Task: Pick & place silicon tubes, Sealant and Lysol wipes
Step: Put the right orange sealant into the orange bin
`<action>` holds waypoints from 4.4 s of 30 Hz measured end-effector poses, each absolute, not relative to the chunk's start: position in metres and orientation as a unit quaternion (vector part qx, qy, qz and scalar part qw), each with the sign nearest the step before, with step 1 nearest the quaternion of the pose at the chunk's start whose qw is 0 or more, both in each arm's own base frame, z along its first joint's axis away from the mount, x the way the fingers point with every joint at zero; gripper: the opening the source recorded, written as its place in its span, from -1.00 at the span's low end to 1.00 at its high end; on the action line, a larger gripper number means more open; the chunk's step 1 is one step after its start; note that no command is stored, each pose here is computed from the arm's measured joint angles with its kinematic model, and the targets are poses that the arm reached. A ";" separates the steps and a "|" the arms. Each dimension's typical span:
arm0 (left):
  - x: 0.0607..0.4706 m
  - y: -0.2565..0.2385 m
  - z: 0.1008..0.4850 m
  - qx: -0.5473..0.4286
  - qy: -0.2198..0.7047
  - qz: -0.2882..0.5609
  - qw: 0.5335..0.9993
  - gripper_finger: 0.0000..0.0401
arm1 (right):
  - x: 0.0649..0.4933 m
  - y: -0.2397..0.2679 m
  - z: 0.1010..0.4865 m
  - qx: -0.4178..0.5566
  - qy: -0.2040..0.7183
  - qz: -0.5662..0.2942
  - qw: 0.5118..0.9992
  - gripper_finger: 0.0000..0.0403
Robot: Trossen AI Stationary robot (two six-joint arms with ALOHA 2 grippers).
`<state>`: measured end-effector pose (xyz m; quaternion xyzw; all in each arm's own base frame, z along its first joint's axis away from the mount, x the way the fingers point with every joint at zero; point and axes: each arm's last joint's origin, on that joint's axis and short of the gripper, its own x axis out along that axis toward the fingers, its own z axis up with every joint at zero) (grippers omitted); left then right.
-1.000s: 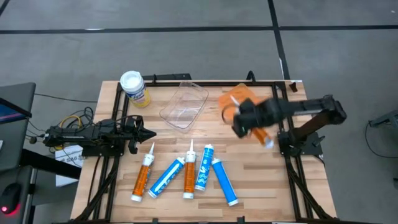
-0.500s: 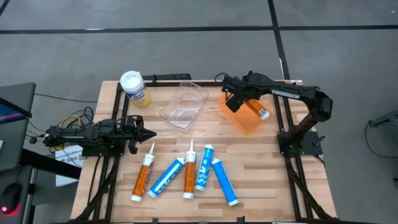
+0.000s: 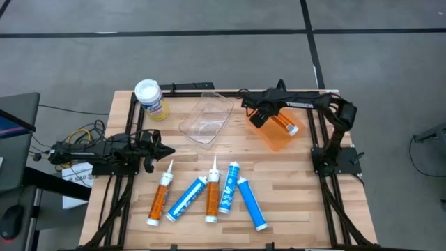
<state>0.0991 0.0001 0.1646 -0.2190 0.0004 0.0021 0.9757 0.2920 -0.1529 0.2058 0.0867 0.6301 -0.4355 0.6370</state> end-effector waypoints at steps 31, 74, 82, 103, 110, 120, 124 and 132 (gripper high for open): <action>0.099 0.000 0.165 -0.219 0.002 -0.003 0.976 -1.00 | 0.288 -0.156 0.173 0.076 0.651 -0.494 0.571 0.16; 0.099 0.000 0.166 -0.309 -0.007 -0.004 0.951 -1.00 | 0.339 0.039 0.306 0.282 0.437 -0.165 0.838 0.45; 0.099 0.000 0.167 -0.343 -0.008 -0.005 0.939 -1.00 | 0.369 0.077 0.275 0.355 0.431 -0.137 0.818 0.45; 0.095 -0.012 0.258 -0.263 -0.058 -0.197 0.943 -1.00 | 0.339 0.088 0.291 0.209 0.423 -0.199 0.859 0.45; 0.161 -0.023 0.292 -0.246 0.071 -0.193 0.947 -1.00 | 0.302 0.089 0.322 0.179 0.406 -0.235 0.865 0.45; 0.267 -0.034 0.285 -0.311 0.214 -0.142 0.915 -1.00 | 0.232 0.083 0.364 0.116 0.389 -0.257 0.877 0.45; 0.298 -0.036 0.267 -0.314 0.240 -0.117 0.911 -1.00 | 0.207 0.083 0.366 0.107 0.378 -0.240 0.888 0.45; 0.329 -0.036 0.239 -0.417 0.281 -0.027 0.864 -1.00 | 0.156 0.083 0.336 0.126 0.355 -0.217 0.900 0.45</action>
